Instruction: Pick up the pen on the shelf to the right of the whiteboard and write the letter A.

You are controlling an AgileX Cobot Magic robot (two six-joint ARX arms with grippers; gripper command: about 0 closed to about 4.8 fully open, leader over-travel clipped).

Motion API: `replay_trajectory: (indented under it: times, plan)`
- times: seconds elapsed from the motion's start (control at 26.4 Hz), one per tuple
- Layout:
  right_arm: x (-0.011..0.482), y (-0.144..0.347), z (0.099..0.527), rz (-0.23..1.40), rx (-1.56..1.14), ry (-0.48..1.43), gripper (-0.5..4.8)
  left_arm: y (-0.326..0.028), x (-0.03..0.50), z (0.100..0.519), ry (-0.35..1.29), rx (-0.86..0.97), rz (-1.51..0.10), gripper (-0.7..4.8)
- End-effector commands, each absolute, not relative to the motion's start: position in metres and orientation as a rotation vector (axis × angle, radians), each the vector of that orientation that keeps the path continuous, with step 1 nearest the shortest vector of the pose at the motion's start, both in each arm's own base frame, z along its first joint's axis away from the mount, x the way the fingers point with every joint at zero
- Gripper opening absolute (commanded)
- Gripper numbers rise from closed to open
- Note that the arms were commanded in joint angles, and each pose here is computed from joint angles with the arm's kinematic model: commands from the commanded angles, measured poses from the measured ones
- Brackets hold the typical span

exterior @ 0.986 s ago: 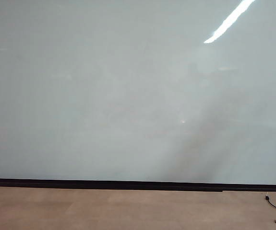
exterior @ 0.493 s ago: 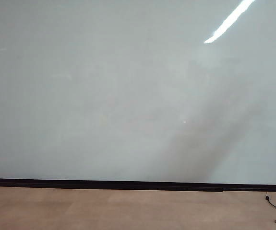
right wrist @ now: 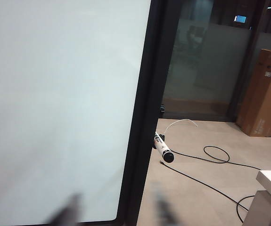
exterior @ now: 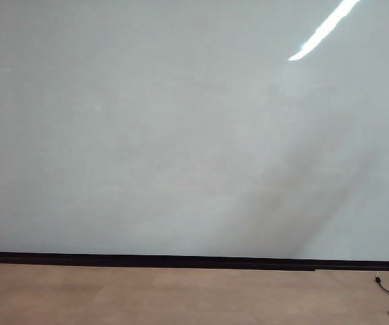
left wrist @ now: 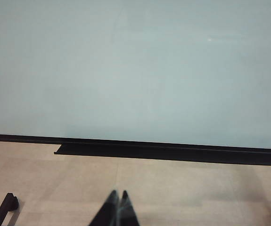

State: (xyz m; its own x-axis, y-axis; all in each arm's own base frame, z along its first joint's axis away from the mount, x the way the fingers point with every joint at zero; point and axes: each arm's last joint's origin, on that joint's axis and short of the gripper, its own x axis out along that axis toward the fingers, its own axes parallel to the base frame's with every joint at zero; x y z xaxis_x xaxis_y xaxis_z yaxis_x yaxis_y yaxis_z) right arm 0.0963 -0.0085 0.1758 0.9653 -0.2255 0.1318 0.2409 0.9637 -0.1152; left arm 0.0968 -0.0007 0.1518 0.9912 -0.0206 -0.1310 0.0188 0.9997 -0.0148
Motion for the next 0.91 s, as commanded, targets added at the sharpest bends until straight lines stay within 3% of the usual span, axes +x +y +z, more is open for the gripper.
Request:
replay_trajectory:
  times: [0.04,0.11,0.27,0.57,0.91]
  plan:
    - [0.095,-0.01,0.18,-0.287,-0.125,-0.146,2.84,-0.001,0.097,0.153,0.123,-0.009,-0.024,-0.05]
    - [0.095,-0.012,0.18,-0.304,-0.125,-0.146,3.36,-0.001,0.097,0.153,0.123,-0.009,-0.024,-0.05]
    - [0.093,-0.013,0.186,-0.319,-0.131,-0.149,3.91,-0.001,0.097,0.153,0.123,-0.009,-0.023,-0.05]
    - [0.094,-0.014,0.207,-0.365,-0.246,-0.061,3.91,-0.001,0.097,0.153,0.123,-0.009,-0.024,-0.04]
    - [0.125,-0.025,0.224,-0.292,-0.269,-0.04,3.91,-0.001,0.097,0.153,0.123,-0.009,-0.024,-0.04]
